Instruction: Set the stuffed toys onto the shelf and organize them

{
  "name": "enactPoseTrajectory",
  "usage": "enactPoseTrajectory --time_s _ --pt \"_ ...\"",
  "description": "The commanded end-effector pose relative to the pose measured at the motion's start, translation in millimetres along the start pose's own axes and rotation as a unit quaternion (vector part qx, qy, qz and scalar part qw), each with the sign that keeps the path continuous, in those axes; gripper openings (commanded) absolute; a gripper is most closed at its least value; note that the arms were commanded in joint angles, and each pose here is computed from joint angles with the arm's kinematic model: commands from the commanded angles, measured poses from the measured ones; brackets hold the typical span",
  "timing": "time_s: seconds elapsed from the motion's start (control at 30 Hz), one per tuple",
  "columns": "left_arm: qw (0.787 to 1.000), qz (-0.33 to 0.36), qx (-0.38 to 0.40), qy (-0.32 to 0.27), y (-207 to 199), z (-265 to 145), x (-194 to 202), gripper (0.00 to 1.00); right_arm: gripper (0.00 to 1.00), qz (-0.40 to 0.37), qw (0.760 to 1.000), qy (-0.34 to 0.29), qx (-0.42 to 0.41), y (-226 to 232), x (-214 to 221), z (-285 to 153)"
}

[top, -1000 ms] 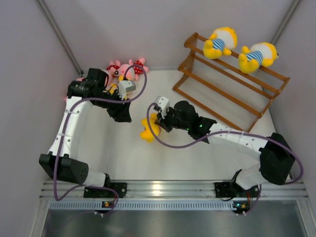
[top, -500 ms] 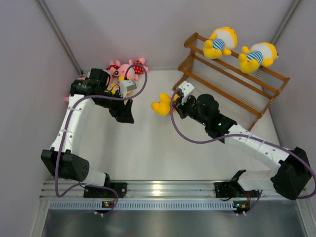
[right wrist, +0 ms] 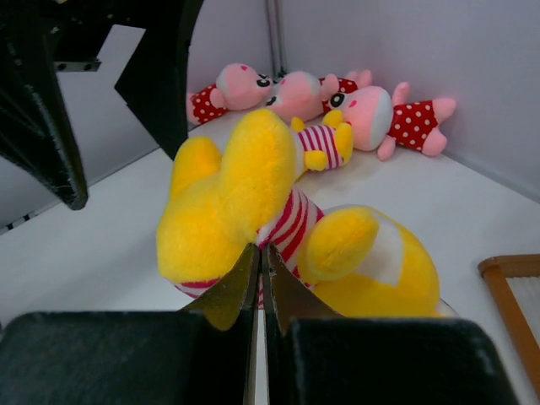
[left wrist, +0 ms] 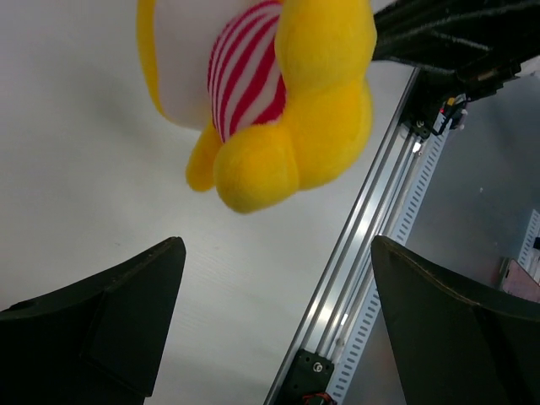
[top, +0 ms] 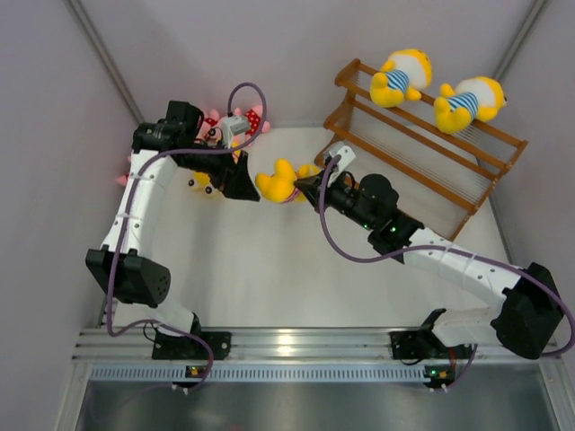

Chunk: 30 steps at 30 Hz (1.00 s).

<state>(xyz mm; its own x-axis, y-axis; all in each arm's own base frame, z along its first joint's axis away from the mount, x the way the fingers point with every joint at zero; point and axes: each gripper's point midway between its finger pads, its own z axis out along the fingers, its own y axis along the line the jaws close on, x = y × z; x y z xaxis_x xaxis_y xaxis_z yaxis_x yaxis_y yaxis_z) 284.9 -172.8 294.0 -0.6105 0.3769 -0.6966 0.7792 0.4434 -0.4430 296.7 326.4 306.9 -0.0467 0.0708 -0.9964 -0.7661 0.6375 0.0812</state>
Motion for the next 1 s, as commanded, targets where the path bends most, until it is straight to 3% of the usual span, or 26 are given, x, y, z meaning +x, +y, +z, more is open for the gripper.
enactPoseTrajectory --time_s 0.0,0.1,0.37,0.4,0.43,0.5,0.53,0.57,0.67,0.77,0.97 --pt "0.999 0.017 0.022 -0.046 -9.0 -4.7 -32.6 0.97 0.0 0.015 0.996 -0.078 -0.048 28.4 -51.7 6.0" --pt "0.998 0.021 0.036 -0.051 -10.9 -3.2 -35.2 0.88 0.0 0.017 0.994 -0.088 -0.058 33.9 -58.5 5.4" --pt "0.997 0.018 0.057 -0.05 -11.5 2.8 -33.9 0.39 0.0 0.013 0.992 -0.09 -0.083 44.9 -60.4 3.0" --pt "0.997 0.021 0.06 -0.052 -13.2 2.0 -34.6 0.08 0.0 0.014 0.993 -0.087 -0.084 44.6 -58.1 2.9" --pt "0.996 0.025 0.059 -0.054 -15.2 1.0 -35.2 0.0 0.0 0.013 0.992 -0.081 -0.091 46.9 -55.4 3.2" --pt "0.997 0.034 0.052 -0.051 -14.2 0.5 -32.8 0.0 0.02 0.006 0.993 -0.054 -0.102 50.7 -47.2 2.5" --pt "0.997 0.039 0.045 -0.048 -13.5 0.3 -30.0 0.0 0.11 -0.003 0.994 -0.037 -0.101 49.5 -43.7 1.0" --pt "0.997 0.05 0.036 -0.043 -11.1 0.0 -27.2 0.0 0.37 -0.009 0.995 -0.022 -0.098 47.9 -40.9 -0.5" --pt "0.997 0.074 0.008 -0.026 -2.8 -0.5 -14.0 0.0 0.77 -0.034 0.995 0.019 -0.089 38.7 -37.9 -14.0" --pt "0.991 0.131 -0.003 -0.013 -1.2 -0.9 -2.3 0.0 0.97 -0.02 0.991 0.036 -0.126 39.4 -40.4 -26.5" --pt "0.981 0.194 0.003 -0.018 -17.3 -5.3 5.8 0.0 0.99 0.017 0.978 0.096 -0.186 42.1 -34.6 -14.6"
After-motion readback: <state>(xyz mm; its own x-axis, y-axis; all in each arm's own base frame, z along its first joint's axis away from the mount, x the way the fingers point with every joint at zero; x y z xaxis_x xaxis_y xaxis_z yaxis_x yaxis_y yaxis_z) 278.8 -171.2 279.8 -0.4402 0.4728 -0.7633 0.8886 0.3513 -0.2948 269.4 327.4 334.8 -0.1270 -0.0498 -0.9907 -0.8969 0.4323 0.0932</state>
